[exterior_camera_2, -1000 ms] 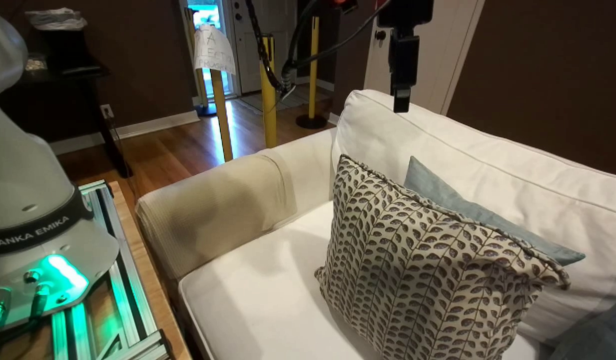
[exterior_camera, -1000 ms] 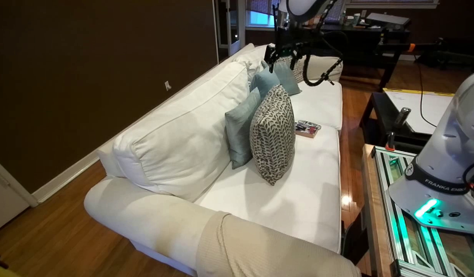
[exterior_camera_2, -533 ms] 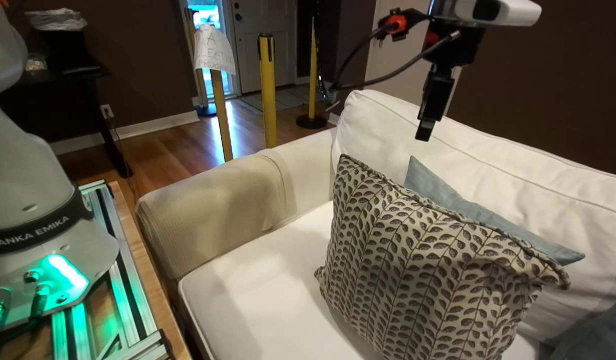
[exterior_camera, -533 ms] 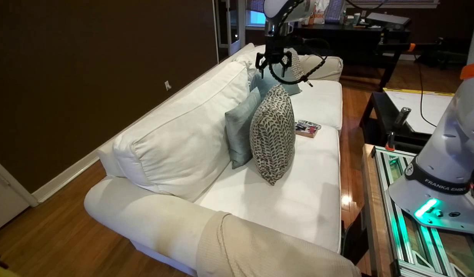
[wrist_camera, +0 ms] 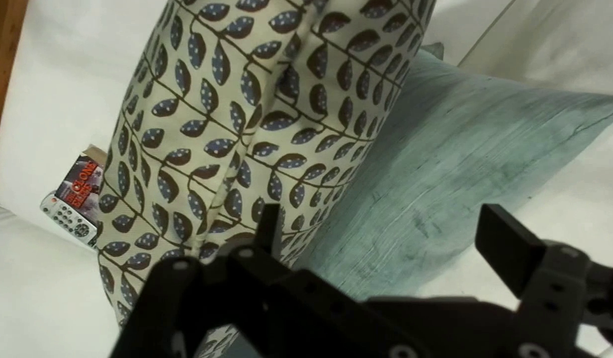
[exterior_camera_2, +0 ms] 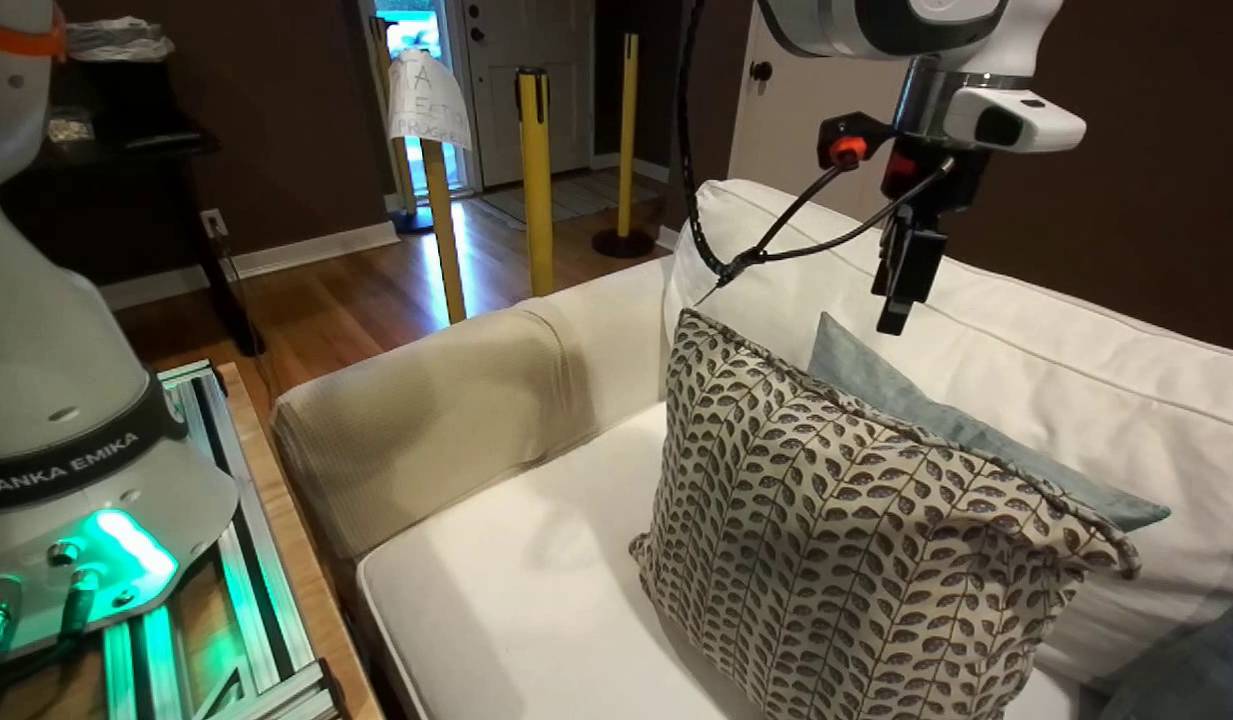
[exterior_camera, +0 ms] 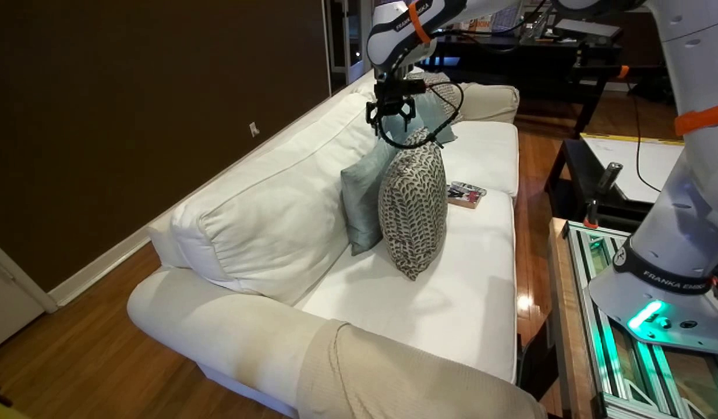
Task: Move the grey pillow on the left forwards.
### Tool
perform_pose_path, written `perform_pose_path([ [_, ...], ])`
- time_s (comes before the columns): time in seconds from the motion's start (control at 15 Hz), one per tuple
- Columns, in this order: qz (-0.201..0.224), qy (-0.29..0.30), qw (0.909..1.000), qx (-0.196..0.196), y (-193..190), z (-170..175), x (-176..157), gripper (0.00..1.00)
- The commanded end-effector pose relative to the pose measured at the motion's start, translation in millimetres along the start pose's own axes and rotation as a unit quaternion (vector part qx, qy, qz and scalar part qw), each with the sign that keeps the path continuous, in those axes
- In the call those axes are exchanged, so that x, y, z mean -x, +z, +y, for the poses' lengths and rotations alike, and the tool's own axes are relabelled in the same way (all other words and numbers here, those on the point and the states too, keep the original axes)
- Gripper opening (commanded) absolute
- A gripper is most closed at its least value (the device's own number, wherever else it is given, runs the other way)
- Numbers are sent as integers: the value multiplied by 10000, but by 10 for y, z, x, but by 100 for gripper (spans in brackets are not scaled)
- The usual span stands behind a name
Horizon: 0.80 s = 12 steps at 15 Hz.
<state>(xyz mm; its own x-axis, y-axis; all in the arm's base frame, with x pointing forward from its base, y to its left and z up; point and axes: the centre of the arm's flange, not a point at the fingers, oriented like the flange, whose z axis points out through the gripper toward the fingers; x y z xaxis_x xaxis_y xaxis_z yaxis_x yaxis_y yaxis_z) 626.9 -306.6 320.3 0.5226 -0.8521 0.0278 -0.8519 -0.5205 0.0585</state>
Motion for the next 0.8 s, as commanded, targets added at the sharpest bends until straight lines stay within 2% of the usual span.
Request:
perform_pose_path([
  [0.0,8,6,10000,-2,-11,9,-5,100],
  [0.2,47,28,10000,-21,-73,38,-23,100],
  [0.53,18,-229,9996,-171,287,-54,-298,100],
  [0.73,245,-496,9978,-357,436,-113,-408,100],
])
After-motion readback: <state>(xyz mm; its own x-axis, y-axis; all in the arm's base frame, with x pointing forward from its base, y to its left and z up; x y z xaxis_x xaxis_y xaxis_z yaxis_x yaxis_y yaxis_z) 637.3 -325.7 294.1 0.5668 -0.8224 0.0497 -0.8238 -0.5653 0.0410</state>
